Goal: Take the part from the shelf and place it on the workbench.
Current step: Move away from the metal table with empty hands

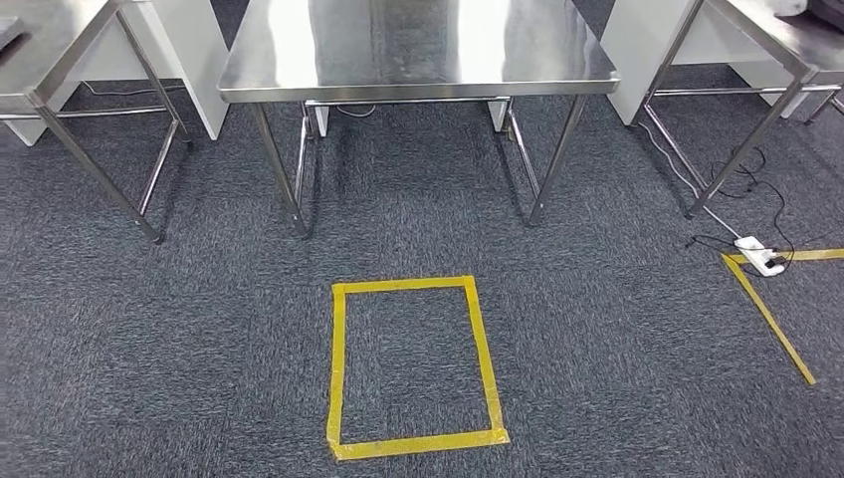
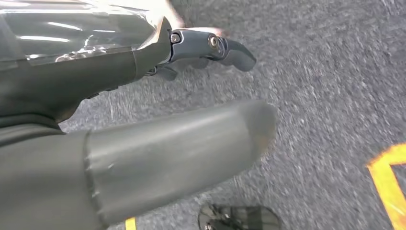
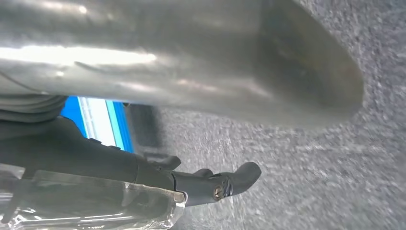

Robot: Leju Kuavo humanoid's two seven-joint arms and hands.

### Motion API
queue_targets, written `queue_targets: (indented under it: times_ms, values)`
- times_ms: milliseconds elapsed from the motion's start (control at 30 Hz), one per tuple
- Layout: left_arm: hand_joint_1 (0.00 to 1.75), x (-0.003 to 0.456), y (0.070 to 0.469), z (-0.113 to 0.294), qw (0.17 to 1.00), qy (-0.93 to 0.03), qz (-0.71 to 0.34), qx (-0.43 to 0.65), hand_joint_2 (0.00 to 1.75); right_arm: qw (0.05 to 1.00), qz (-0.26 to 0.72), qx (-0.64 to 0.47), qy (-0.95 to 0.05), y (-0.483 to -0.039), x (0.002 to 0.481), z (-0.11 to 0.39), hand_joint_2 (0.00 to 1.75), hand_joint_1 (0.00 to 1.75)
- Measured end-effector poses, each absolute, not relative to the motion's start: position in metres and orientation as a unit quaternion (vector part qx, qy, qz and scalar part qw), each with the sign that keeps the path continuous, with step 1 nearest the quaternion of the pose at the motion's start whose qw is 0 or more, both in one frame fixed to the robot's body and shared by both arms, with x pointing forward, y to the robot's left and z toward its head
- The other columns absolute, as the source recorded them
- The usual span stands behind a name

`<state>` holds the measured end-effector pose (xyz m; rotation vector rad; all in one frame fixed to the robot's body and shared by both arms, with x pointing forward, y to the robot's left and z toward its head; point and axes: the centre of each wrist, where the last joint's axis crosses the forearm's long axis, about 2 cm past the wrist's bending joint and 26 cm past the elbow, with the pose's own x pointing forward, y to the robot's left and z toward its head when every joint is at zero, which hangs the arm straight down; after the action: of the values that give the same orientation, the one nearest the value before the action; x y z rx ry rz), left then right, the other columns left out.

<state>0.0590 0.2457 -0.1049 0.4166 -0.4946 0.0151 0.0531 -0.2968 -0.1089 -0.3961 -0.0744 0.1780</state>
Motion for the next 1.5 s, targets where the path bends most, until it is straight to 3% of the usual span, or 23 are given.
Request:
queue_targets:
  times_ms: [1500]
  values:
    - [0.0,0.0578,0.2436,-0.1044,0.949,-0.222,0.011,0.224,0.0,0.975,0.14,-0.165,-0.043,-0.2963,0.0538,-0.1094,0.0,0.0]
